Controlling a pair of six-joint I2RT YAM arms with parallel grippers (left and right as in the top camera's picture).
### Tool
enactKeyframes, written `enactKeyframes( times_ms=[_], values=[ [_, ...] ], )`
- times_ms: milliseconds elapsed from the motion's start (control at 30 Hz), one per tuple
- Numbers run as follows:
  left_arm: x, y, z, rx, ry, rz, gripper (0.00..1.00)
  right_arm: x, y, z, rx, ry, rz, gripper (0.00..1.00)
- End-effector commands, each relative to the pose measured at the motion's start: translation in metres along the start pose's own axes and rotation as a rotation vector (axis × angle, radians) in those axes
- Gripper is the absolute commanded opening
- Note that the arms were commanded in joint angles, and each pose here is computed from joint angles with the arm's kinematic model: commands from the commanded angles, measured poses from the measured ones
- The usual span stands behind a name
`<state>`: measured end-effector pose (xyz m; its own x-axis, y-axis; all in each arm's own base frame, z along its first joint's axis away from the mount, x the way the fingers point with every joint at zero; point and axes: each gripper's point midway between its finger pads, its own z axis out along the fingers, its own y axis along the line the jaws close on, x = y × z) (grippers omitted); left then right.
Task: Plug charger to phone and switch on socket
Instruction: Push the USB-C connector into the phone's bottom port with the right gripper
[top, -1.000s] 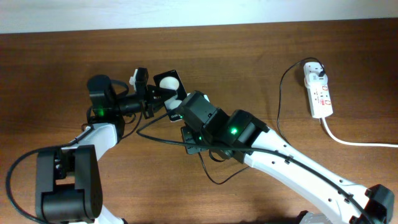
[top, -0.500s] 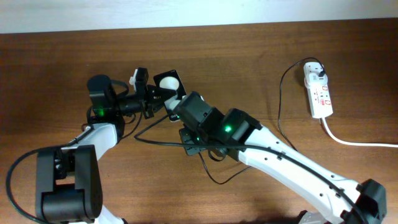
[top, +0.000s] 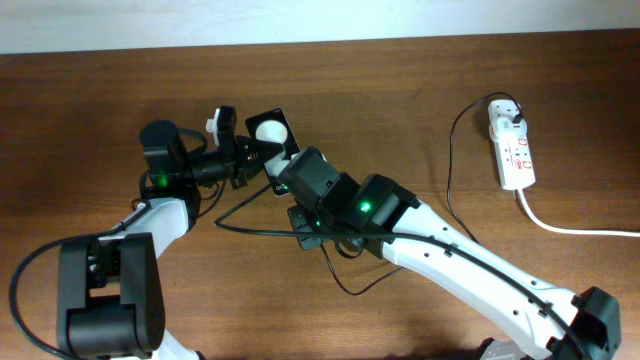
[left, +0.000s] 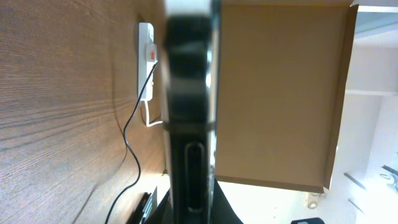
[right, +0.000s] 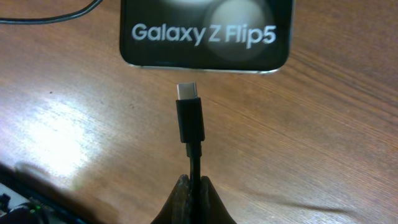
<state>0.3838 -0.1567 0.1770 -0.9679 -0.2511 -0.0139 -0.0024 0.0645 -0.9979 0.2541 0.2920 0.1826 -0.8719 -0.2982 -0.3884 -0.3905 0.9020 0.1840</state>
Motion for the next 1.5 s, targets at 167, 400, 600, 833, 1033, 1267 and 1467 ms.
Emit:
enactKeyframes(
  times_ms=[167, 400, 600, 833, 1033, 1267, 1467],
  values=[
    [-0.001, -0.010, 0.001, 0.011, 0.015, 0.000, 0.00, -0.002, -0.007, 0.002, 0.038, -0.011, -0.010, 0.04],
    [0.003, -0.011, 0.001, 0.017, 0.039, -0.018, 0.00, -0.003, -0.006, 0.002, 0.037, -0.013, -0.010, 0.04],
    [0.004, -0.011, 0.001, 0.019, 0.046, -0.017, 0.00, -0.004, -0.006, 0.002, 0.034, -0.018, -0.010, 0.04],
    [0.007, -0.012, 0.001, 0.023, 0.064, -0.017, 0.00, -0.007, -0.004, 0.002, 0.028, -0.031, -0.009, 0.04],
    [0.007, -0.012, 0.001, 0.023, 0.064, -0.013, 0.00, -0.010, -0.002, 0.002, 0.020, -0.045, -0.009, 0.04],
    [0.012, -0.013, 0.001, 0.030, 0.090, -0.005, 0.00, -0.019, 0.002, 0.001, 0.002, -0.080, -0.007, 0.04],
    [0.021, -0.015, 0.000, 0.046, 0.141, 0.039, 0.00, -0.029, 0.007, 0.000, -0.018, -0.122, -0.005, 0.04]
  ],
)
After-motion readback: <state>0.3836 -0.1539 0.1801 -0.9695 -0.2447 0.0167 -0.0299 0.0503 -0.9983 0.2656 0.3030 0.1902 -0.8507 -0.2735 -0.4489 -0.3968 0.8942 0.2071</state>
